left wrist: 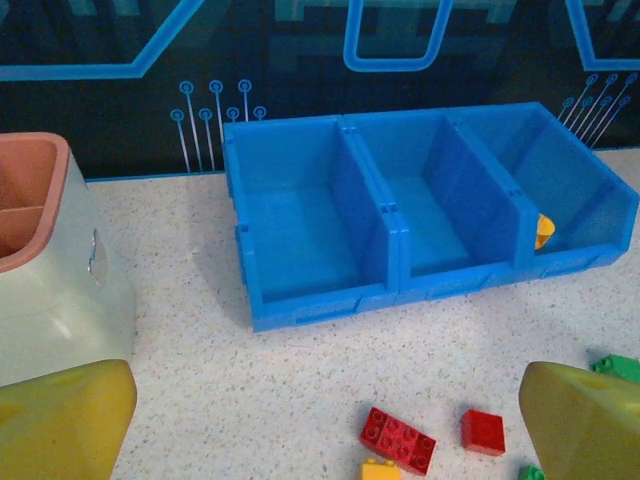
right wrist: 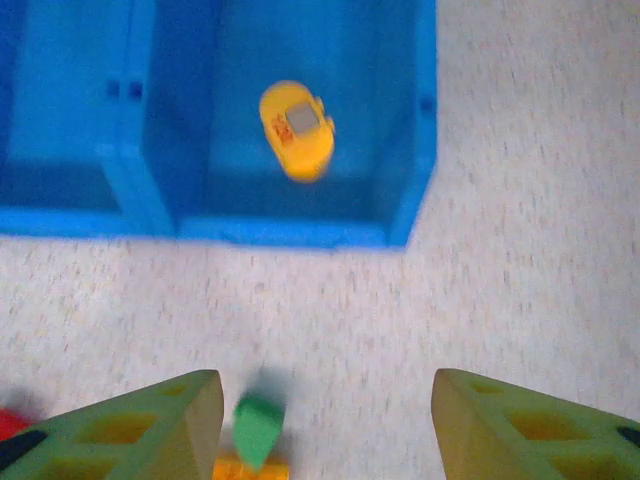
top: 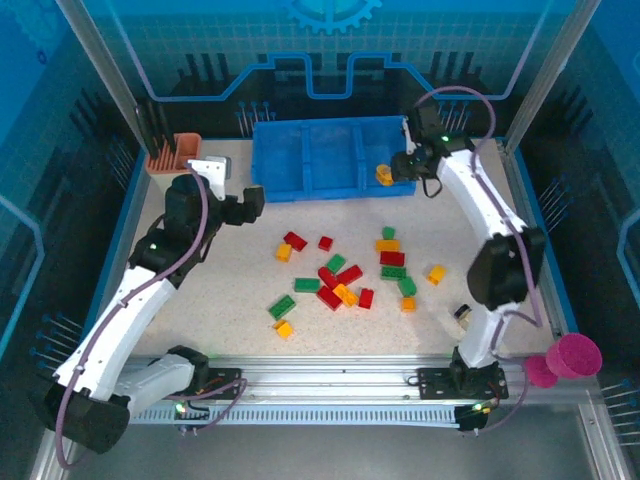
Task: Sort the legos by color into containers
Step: Place the lego in the container.
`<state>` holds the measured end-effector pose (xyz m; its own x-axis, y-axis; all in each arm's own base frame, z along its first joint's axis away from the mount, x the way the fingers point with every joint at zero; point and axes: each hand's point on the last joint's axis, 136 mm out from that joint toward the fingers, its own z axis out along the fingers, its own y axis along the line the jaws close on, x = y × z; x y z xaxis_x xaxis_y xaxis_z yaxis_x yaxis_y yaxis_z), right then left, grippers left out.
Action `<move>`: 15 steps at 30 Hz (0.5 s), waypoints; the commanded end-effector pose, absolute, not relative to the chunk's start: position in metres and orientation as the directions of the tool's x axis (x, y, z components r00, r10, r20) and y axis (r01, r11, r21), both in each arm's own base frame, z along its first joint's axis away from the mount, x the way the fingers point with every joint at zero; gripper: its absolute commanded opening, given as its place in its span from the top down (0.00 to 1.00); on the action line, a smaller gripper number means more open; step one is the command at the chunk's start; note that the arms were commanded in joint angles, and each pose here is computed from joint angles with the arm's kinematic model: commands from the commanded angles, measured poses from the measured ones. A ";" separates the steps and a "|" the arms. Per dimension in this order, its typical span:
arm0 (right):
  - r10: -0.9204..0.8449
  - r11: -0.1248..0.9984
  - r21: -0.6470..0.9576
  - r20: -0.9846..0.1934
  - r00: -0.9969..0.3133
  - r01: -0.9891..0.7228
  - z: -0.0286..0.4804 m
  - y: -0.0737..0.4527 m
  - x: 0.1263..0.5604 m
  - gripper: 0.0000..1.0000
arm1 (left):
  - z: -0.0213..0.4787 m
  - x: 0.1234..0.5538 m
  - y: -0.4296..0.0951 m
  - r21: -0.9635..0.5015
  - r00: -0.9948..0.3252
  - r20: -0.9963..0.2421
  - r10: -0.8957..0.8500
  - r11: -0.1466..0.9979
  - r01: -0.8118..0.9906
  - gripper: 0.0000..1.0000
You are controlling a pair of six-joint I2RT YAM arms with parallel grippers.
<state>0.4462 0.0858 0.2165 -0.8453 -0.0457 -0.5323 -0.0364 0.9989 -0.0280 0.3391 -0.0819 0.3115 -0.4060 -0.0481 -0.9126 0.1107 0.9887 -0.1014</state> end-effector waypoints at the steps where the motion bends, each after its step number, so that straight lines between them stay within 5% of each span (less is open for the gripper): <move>1: 0.079 0.997 0.027 -0.423 -0.903 0.074 0.199 0.068 0.393 0.42 | 0.322 0.328 -0.079 -0.092 -0.414 -0.909 -0.040 0.990 0.106 0.01; 7: 0.232 0.973 0.088 -0.319 -0.919 0.215 0.162 0.048 0.313 0.40 | 0.321 0.328 -0.092 -0.140 -0.433 -0.899 -0.061 0.978 0.154 0.00; 15: 0.435 0.891 0.240 -0.207 -0.876 0.386 0.101 0.034 0.276 0.39 | 0.317 0.328 -0.104 -0.181 -0.447 -0.891 -0.075 0.963 0.198 0.01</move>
